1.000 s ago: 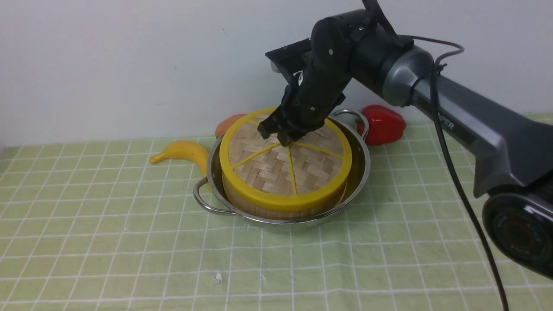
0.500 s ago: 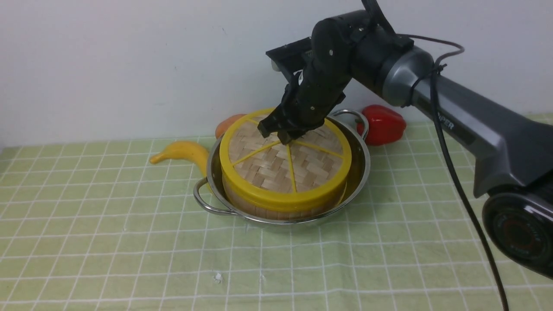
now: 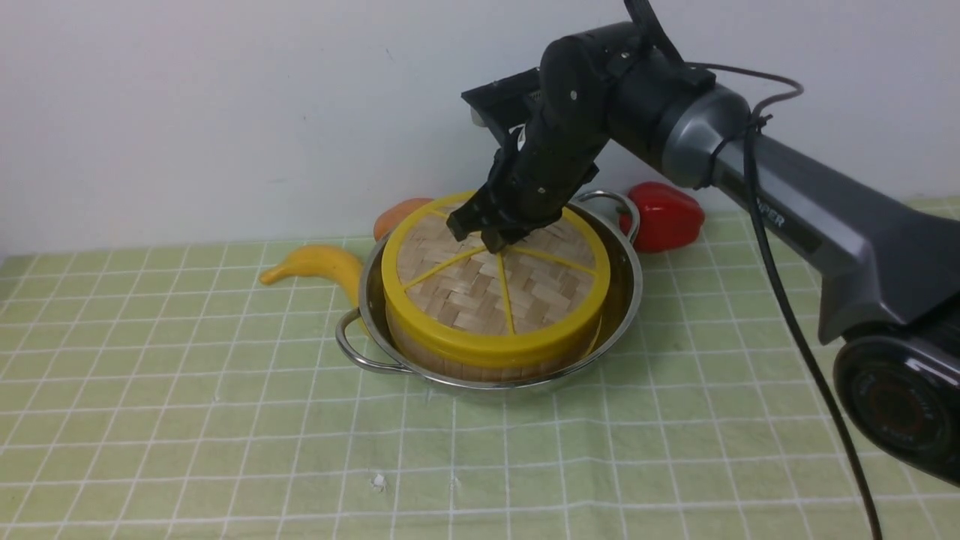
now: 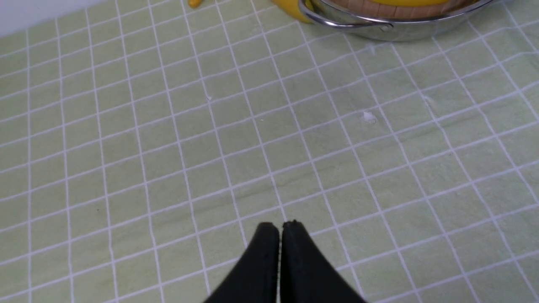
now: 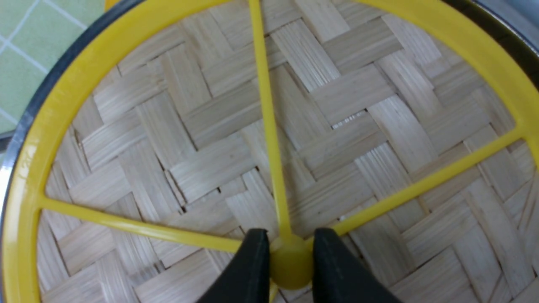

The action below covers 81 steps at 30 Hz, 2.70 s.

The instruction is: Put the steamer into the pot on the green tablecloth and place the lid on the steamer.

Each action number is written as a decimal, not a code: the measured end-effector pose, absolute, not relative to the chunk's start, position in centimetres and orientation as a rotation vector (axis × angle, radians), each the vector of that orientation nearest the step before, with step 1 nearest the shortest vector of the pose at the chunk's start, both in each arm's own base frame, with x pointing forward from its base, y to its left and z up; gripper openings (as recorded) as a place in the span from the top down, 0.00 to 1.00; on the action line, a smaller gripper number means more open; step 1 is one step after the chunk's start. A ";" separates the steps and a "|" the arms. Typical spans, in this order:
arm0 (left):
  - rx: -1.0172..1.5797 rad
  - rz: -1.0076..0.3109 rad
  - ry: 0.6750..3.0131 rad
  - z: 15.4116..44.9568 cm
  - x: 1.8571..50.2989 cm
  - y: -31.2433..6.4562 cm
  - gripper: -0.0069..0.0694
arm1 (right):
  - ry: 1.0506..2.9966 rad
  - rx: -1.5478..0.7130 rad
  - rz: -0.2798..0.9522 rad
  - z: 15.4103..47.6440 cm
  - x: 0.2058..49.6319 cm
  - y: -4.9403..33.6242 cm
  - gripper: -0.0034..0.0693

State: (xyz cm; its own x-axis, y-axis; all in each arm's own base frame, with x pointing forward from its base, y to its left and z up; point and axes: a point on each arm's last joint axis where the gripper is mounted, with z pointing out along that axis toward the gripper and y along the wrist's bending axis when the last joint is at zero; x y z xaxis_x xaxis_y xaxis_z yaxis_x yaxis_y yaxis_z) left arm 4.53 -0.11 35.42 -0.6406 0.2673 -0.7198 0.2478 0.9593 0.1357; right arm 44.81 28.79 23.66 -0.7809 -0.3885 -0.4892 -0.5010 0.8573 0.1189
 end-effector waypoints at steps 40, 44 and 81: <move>0.342 -0.018 2.005 37.5 5.9 -0.8 0.80 | 1.956 -0.417 0.307 38.7 14.3 7.7 0.97; 0.342 -0.018 2.005 37.5 5.9 -0.8 0.79 | 1.937 -0.393 0.357 35.6 12.6 6.8 0.97; 0.342 -0.019 2.004 37.6 5.9 -0.8 0.72 | 1.495 0.043 0.099 21.3 5.7 0.2 0.89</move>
